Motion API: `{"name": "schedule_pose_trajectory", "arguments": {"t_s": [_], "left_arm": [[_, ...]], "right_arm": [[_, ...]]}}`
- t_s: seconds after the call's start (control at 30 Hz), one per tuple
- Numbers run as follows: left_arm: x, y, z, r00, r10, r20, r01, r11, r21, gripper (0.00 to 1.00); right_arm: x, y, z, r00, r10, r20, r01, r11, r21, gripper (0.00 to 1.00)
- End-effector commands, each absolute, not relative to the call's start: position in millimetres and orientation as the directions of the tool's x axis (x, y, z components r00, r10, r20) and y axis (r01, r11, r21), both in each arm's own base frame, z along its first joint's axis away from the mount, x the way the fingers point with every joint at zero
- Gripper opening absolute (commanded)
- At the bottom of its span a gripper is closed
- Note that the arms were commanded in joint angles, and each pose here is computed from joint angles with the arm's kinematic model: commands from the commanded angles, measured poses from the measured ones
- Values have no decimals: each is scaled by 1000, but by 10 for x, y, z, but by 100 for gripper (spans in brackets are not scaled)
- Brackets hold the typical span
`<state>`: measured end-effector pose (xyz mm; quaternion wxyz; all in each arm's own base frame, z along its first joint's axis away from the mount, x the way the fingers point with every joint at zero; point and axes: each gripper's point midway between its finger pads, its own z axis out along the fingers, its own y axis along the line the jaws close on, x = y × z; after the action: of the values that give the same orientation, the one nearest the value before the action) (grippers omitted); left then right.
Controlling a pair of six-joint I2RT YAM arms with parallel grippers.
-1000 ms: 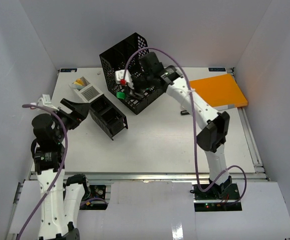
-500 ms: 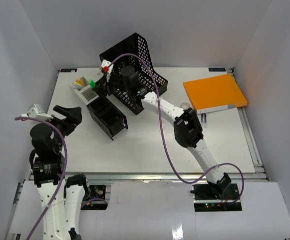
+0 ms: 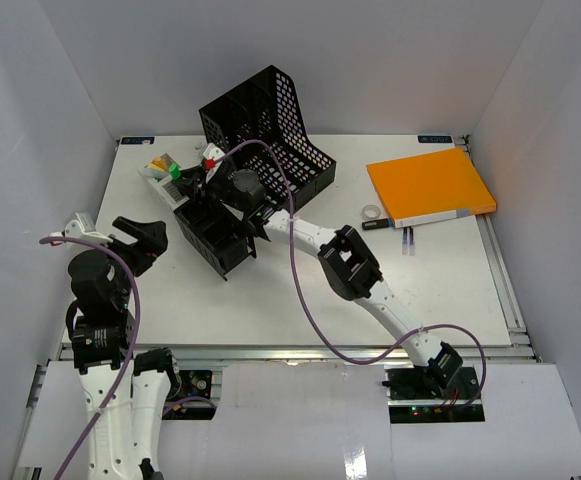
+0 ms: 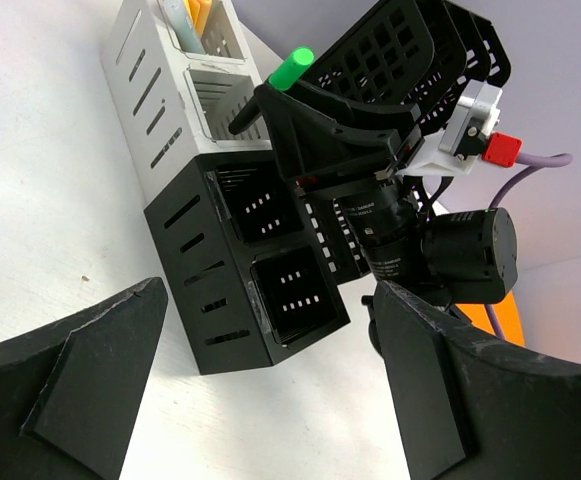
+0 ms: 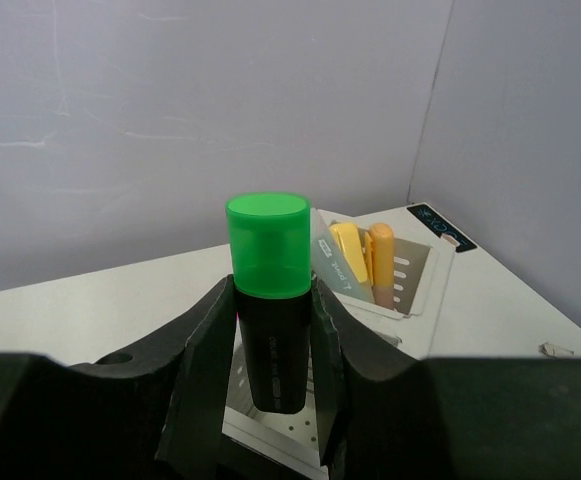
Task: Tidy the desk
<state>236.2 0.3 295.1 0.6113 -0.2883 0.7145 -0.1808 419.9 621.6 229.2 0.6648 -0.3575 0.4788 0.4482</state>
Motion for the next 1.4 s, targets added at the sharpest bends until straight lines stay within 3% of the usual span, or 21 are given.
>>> {"name": "schedule_pose_trajectory", "arguments": {"t_s": [0.0,0.17,0.23,0.47,0.6,0.73,0.83,0.93,1.07,1.13,1.23,1.37], "left_arm": [[2349,-14,2988,-77,-621,-780,-168,779,-604,96],[2352,-103,3005,-98,-608,-788,-114,793,-598,95],[2377,-250,2992,-134,-603,-786,-31,795,-605,95],[2382,-749,2977,-275,-582,-765,240,729,-641,94],[2404,-965,2981,-370,-581,-725,336,644,-687,91],[2521,-1196,2946,-477,-554,-682,392,560,-730,83],[2647,-1691,3035,-512,-469,-720,470,548,-692,80],[2538,-2589,3005,-572,-283,-770,584,518,-624,79],[2731,-3259,2583,-639,-105,-762,613,529,-586,76],[2765,-3463,2502,-649,-68,-758,621,528,-579,77],[2752,-3576,2460,-658,-68,-750,610,537,-583,79],[2667,-3426,2412,-657,-108,-746,574,570,-588,83]], "right_arm": [[4067,6232,2699,255,366,-895,-918,383,-105,28],[4064,6174,2859,307,362,-880,-909,385,-159,80],[4014,6056,3220,336,383,-861,-909,371,-190,89],[3952,5483,3923,267,346,-899,-956,211,-203,93],[3912,4892,3830,124,147,-981,-990,92,-111,91],[3913,3982,3166,-34,-107,-994,-989,148,18,91],[3946,3137,2627,-206,-231,-951,-955,260,143,91],[3628,2485,2082,-393,-349,-851,-913,256,317,92],[3274,1812,1668,-310,-461,-831,-950,137,279,91],[3280,1462,1417,-91,-588,-804,-996,45,80,91],[3381,1049,1100,141,-750,-646,-989,-86,-116,91],[3720,766,926,250,-850,-463,-962,-163,-221,91]]}}
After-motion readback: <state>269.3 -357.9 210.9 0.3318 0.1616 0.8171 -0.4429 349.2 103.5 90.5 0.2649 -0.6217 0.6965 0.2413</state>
